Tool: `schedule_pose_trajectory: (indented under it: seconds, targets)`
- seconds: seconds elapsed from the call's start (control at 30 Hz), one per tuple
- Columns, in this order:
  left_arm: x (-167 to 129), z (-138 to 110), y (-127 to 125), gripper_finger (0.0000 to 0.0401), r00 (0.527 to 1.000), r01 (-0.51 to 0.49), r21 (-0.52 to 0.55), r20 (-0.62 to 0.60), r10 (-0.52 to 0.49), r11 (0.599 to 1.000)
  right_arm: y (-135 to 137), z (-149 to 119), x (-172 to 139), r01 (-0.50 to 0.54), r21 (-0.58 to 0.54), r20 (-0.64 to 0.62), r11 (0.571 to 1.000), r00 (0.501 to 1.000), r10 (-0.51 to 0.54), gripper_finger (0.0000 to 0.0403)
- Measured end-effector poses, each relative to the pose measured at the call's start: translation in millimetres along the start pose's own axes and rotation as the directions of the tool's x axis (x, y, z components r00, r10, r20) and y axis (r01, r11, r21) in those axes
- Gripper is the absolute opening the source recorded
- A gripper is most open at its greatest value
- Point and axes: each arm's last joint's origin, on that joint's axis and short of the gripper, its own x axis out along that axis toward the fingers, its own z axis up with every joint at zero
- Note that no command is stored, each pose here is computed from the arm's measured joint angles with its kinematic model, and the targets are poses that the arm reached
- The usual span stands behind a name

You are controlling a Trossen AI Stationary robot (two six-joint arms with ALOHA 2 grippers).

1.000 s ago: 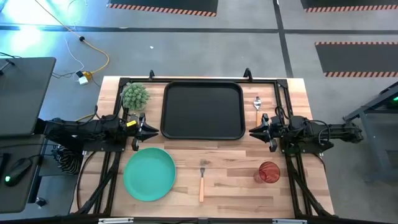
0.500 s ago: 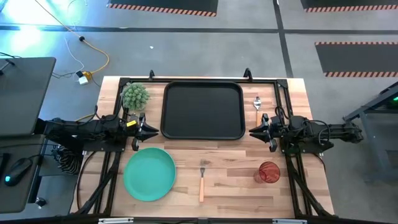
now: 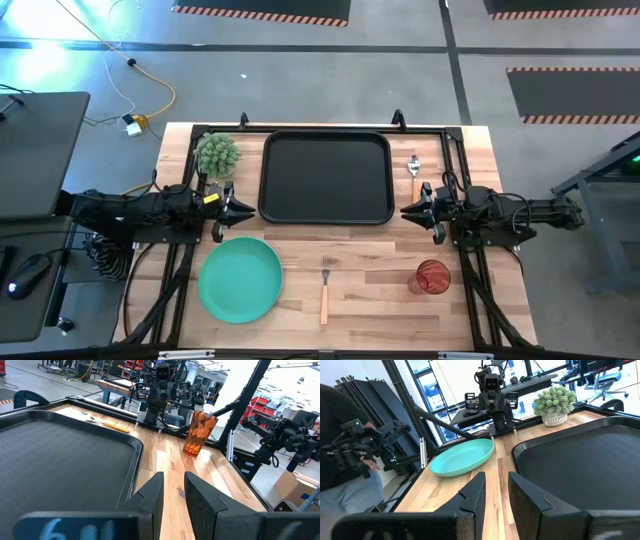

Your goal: Pick and place plate/cup/fork/spoon on tray

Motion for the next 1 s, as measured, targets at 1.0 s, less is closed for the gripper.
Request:
schedule_pose_trajectory:
  seconds: [1.0]
  targets:
    - [0.0,0.3,0.5,0.0067,1.0,-0.016,-0.069,0.007,0.017,0.998,0.0,0.1,0.0,0.0,0.0,0.0,1.0,1.0,0.0,0.0075]
